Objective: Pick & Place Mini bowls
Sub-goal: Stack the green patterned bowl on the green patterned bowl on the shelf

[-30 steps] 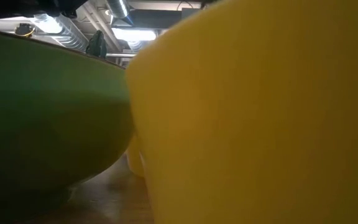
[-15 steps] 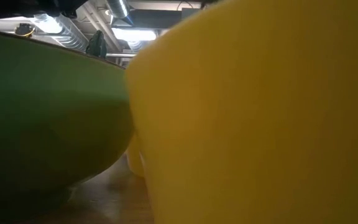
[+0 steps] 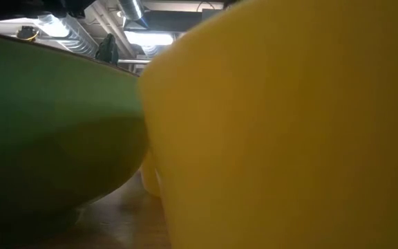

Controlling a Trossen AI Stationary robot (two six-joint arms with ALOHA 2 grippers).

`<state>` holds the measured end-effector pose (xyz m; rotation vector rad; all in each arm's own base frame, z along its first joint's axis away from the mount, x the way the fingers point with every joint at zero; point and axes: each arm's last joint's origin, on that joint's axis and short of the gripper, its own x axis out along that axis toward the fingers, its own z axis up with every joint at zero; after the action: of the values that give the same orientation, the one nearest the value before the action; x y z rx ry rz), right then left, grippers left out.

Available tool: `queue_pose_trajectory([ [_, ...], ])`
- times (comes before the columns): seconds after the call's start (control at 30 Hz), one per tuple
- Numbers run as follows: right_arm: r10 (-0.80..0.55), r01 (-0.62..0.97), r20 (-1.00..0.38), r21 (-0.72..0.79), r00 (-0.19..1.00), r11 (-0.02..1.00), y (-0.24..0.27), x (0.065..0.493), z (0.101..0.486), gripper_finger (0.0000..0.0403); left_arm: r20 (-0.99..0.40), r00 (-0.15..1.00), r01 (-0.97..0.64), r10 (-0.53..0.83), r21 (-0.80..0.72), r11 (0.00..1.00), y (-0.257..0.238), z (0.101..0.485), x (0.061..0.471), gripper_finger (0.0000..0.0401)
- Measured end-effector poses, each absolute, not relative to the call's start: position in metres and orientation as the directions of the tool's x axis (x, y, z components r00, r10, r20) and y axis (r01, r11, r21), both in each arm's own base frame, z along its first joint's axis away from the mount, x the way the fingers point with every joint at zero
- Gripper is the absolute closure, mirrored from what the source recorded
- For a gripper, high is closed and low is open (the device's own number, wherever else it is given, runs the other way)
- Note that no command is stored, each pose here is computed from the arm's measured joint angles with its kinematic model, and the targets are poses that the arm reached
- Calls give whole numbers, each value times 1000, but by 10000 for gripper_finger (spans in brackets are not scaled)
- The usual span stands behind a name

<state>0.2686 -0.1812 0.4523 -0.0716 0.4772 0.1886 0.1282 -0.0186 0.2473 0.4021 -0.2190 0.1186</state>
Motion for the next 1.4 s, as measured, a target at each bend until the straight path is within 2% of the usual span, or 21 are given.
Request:
queue_pose_trajectory([
  [0.1, 282, -334, -361, -88, 889, 938, -108, 269, 477, 326, 233, 970, -154, 71, 359, 921, -19, 247, 128, 395],
  [0.2, 336, -394, -332, -125, 881, 910, -37, 260, 485, 366, 230, 971, -148, 71, 338, 929, -19, 247, 128, 399],
  [0.27, 350, -406, -327, -123, 878, 905, 2, 241, 490, 391, 230, 971, -146, 71, 326, 934, -19, 247, 128, 400],
  [0.33, 352, -403, -300, -126, 886, 907, 33, 213, 497, 395, 227, 971, -144, 72, 323, 935, -19, 247, 128, 399],
  [0.43, 280, -320, -264, -125, 923, 939, 58, 166, 497, 395, 215, 974, -137, 71, 312, 940, -19, 245, 129, 395],
  [0.6, 232, -240, -300, 12, 925, 971, 57, 110, 463, 397, 206, 976, -133, 71, 309, 942, -19, 244, 130, 395],
  [0.73, 117, -128, -291, -18, 949, 992, 45, 91, 420, 399, 200, 977, -133, 72, 310, 941, -19, 244, 131, 399],
  [0.83, 78, -95, -229, -68, 970, 993, 38, 84, 387, 400, 199, 977, -131, 72, 300, 945, -19, 244, 131, 399],
  [0.97, 170, -179, -124, -64, 978, 982, 36, 79, 353, 400, 190, 979, -127, 72, 298, 946, -19, 243, 131, 394],
  [1.27, 156, -157, -53, -24, 986, 987, 31, 77, 284, 401, 189, 979, -131, 72, 320, 938, -19, 243, 131, 394],
  [1.4, 109, -112, -49, -76, 993, 991, 25, 74, 273, 402, 189, 979, -136, 72, 351, 926, -19, 243, 131, 397],
])
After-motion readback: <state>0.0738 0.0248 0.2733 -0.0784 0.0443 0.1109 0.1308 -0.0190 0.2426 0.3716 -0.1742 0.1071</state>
